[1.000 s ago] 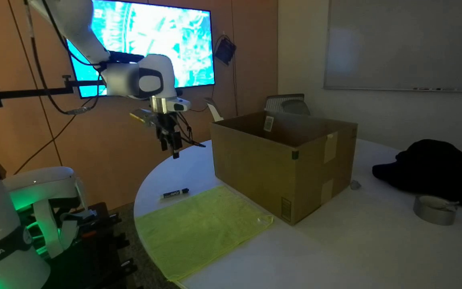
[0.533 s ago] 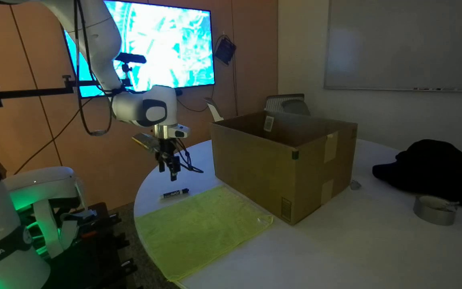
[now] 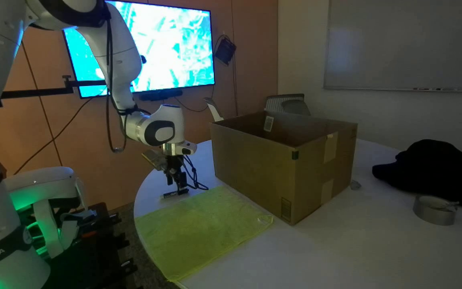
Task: Put the marker on the yellow crop, wrap the marker up with the yellow cloth and put them in the box
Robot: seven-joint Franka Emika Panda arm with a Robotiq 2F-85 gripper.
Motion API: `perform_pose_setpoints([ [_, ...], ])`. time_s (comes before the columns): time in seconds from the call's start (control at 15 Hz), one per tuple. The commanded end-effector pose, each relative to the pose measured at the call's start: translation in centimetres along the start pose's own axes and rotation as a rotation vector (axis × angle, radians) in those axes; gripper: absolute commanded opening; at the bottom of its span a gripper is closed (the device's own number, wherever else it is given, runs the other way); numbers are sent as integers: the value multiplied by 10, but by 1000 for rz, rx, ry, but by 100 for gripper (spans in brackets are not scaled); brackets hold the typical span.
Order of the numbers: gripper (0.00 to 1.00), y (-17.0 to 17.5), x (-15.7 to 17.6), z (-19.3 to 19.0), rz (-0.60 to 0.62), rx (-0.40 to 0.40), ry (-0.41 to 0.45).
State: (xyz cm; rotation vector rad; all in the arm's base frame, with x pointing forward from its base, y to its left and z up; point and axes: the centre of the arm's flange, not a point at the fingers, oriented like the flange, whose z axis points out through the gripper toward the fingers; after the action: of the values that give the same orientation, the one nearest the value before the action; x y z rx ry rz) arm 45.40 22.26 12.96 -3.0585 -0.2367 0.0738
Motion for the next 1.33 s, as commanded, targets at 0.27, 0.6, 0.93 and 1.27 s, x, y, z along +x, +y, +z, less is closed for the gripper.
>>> perform_pose_setpoints([
  [0.27, 100, 0, 18, 32, 51, -9, -3],
  [0.6, 51, -6, 18, 23, 49, -2, -27],
  [0.93, 13, -19, 16, 10, 31, -16, -53],
  [1.27, 8, -20, 14, 0, 30, -33, -79],
])
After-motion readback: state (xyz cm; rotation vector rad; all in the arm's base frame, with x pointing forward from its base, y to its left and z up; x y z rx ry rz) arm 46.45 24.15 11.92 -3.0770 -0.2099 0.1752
